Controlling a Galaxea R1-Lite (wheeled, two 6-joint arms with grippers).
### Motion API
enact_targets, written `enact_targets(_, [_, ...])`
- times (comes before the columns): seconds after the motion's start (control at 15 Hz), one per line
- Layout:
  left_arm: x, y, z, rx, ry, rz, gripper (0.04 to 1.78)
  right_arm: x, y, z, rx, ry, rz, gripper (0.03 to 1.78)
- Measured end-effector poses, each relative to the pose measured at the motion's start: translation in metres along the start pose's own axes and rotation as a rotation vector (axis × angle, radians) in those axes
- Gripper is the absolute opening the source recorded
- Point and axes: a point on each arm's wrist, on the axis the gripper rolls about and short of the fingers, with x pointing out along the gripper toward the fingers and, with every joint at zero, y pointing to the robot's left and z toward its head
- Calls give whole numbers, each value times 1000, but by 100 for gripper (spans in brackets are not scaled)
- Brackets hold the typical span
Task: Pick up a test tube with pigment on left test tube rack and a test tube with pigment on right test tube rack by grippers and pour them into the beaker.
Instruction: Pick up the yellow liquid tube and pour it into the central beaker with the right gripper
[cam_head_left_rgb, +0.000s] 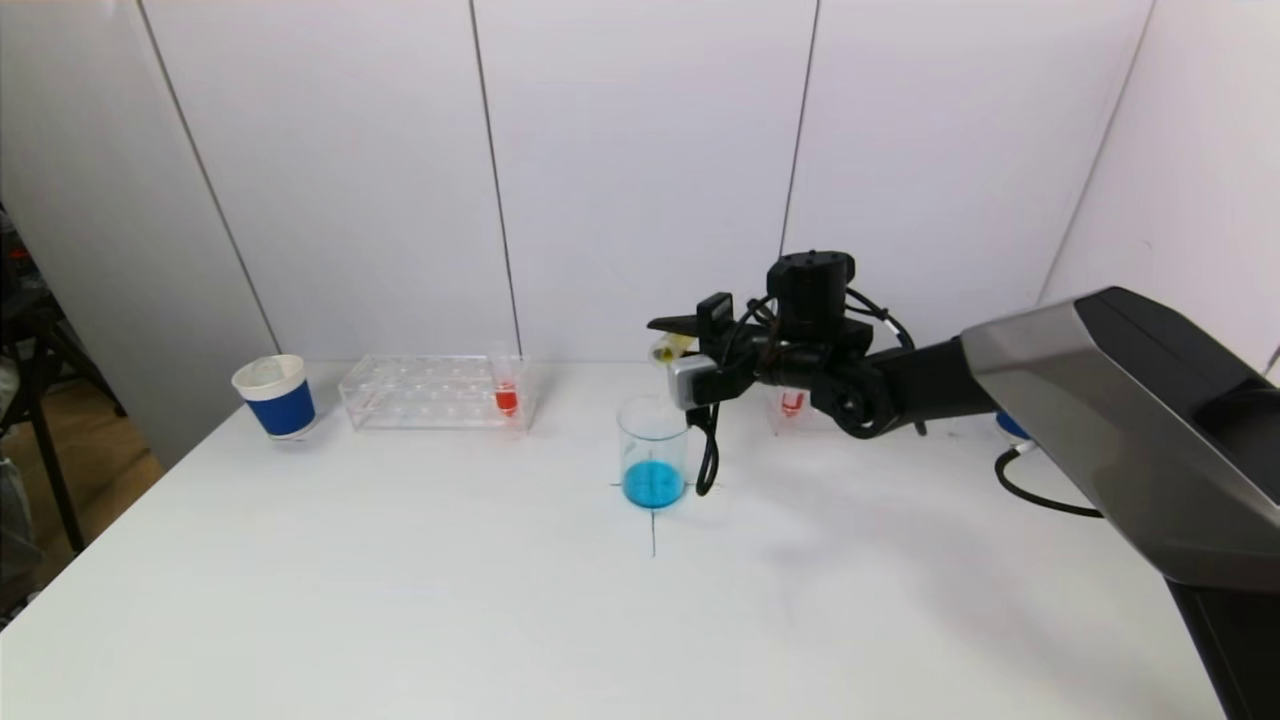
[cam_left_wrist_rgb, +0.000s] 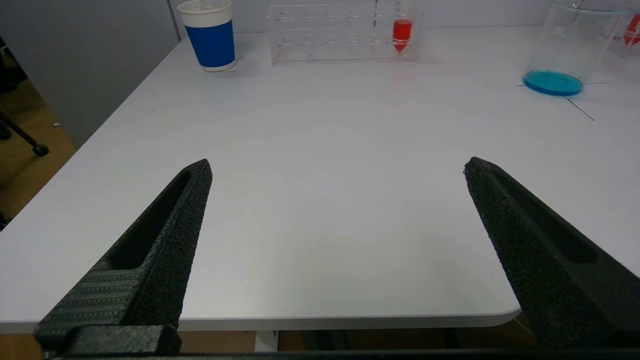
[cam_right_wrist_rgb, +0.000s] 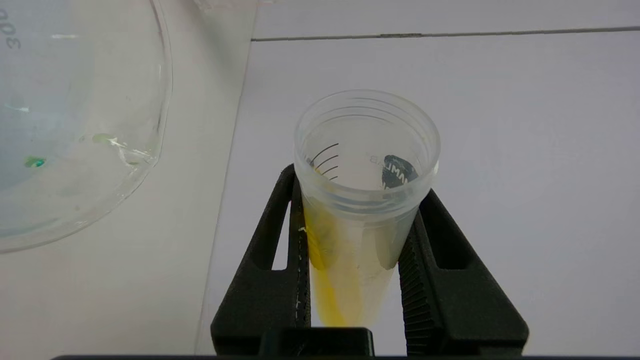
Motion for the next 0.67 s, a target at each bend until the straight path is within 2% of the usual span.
enact_targets(0.67, [0,0,0,0,0,0,176,0,-2,1,-124,14,-28,56])
